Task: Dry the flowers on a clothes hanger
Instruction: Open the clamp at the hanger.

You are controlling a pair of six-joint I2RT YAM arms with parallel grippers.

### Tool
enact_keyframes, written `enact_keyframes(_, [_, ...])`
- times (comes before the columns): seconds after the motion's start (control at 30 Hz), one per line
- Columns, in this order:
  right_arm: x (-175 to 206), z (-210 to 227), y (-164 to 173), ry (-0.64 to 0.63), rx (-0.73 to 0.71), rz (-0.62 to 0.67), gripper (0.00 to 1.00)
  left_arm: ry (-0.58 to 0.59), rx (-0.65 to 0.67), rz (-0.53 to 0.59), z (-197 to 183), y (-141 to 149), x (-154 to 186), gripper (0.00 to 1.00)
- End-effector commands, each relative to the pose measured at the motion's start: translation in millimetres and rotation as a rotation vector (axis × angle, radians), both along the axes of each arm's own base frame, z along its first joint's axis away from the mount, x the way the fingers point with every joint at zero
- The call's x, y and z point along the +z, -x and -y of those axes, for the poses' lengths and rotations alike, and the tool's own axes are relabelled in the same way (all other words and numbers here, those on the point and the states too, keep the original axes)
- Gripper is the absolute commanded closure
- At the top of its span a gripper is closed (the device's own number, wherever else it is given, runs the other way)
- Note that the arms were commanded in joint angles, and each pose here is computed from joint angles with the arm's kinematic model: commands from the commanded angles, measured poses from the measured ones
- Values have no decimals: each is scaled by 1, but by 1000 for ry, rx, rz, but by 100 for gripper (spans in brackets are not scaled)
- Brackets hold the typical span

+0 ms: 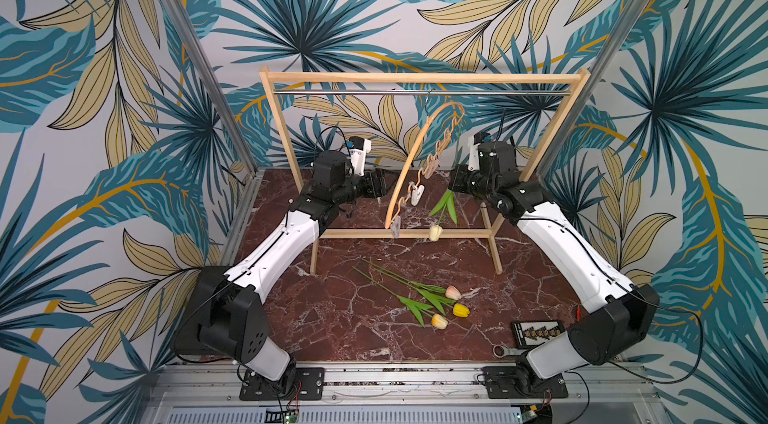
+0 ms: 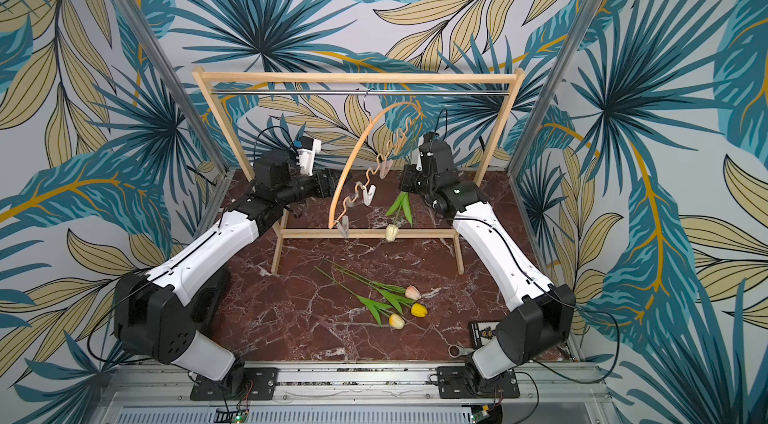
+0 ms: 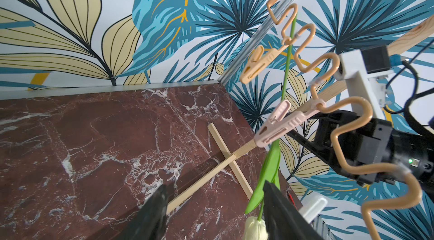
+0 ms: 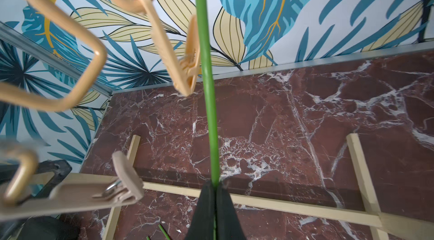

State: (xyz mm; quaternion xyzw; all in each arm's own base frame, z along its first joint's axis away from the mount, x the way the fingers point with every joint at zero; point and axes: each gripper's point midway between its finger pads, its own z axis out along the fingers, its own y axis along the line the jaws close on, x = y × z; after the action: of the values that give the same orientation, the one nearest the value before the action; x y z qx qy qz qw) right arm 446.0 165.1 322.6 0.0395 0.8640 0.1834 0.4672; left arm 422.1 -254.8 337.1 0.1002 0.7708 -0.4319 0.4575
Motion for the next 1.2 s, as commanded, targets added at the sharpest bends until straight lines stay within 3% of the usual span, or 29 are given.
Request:
enact_keyframes(0.0, [14, -11, -7, -46, 39, 40, 100, -10, 51, 57, -16, -1, 20, 33])
enact_keyframes(0.23, [17, -4, -12, -35, 12, 71, 100, 17, 134, 73, -45, -33, 32, 29])
enact_keyframes(0.4, [24, -11, -16, -31, 71, 69, 100, 10, 70, 117, -31, -49, 39, 27])
enact_keyframes(0.67, [33, -35, -38, -42, 233, 35, 100, -34, 17, 214, -20, -67, 41, 10])
enact_keyframes(1.17, [21, -61, -46, -118, 411, -4, 100, 37, -175, 302, 11, -73, 51, 6])
